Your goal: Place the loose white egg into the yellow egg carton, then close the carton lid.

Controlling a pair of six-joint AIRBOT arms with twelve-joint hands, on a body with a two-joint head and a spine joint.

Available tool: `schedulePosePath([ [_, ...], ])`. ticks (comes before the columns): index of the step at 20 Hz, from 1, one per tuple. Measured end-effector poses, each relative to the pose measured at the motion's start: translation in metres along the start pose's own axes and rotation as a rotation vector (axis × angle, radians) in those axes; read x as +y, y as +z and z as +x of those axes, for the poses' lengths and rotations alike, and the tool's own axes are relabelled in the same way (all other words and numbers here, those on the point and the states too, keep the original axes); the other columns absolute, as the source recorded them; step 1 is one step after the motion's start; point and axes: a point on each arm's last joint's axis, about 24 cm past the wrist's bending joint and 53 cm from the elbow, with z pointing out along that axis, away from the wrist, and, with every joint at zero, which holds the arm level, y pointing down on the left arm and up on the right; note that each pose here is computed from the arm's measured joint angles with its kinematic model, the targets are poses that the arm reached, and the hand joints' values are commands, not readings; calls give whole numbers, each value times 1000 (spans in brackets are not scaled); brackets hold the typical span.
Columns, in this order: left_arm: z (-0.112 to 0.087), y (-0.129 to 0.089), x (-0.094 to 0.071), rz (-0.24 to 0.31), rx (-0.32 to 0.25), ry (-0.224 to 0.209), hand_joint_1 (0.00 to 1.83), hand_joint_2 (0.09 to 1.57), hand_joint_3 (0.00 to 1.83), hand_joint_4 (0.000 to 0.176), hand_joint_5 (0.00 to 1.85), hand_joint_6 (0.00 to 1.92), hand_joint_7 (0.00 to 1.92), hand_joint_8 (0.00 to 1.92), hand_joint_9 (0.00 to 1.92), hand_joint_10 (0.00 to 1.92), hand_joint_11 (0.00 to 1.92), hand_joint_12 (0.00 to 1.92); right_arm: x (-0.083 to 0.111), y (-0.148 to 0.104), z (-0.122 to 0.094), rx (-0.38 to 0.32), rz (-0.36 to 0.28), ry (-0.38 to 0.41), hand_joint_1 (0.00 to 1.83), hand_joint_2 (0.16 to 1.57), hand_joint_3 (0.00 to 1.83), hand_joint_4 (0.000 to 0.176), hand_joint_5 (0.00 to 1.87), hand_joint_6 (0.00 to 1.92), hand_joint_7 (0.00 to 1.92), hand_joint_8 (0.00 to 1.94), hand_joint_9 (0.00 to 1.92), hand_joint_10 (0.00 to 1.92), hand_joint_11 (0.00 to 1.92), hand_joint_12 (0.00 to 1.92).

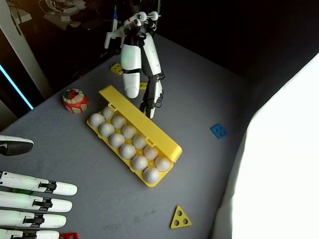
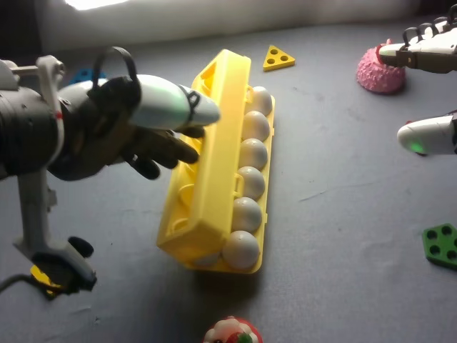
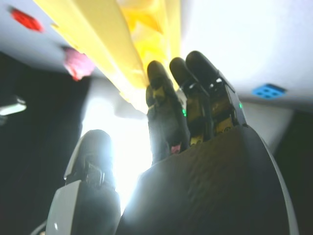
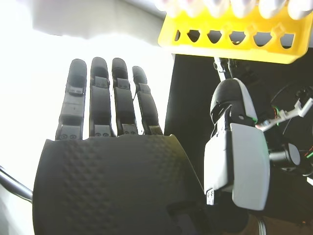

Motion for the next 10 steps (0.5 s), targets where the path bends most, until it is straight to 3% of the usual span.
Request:
schedulePosePath([
  [1, 8, -2, 2, -4, 19, 44, 199, 1363, 0, 22, 429, 3, 596, 25, 171, 850, 0, 1491, 0, 0, 0, 0, 0, 0, 232, 1104, 0, 0, 204, 4, 241, 4, 214, 7, 0, 443],
  [7, 39, -4, 6, -2, 81, 188, 165, 1351, 0, 34, 445, 5, 621, 30, 232, 861, 0, 1546, 0, 0, 0, 0, 0, -1, 228, 1110, 0, 0, 196, 3, 224, 1, 211, 3, 0, 462],
  [10, 53, -6, 7, 8, 125, 292, 207, 1354, 0, 18, 459, 9, 612, 24, 209, 847, 0, 1550, 0, 0, 0, 0, 0, 0, 223, 1107, 0, 0, 204, 3, 223, 0, 209, 0, 0, 414],
])
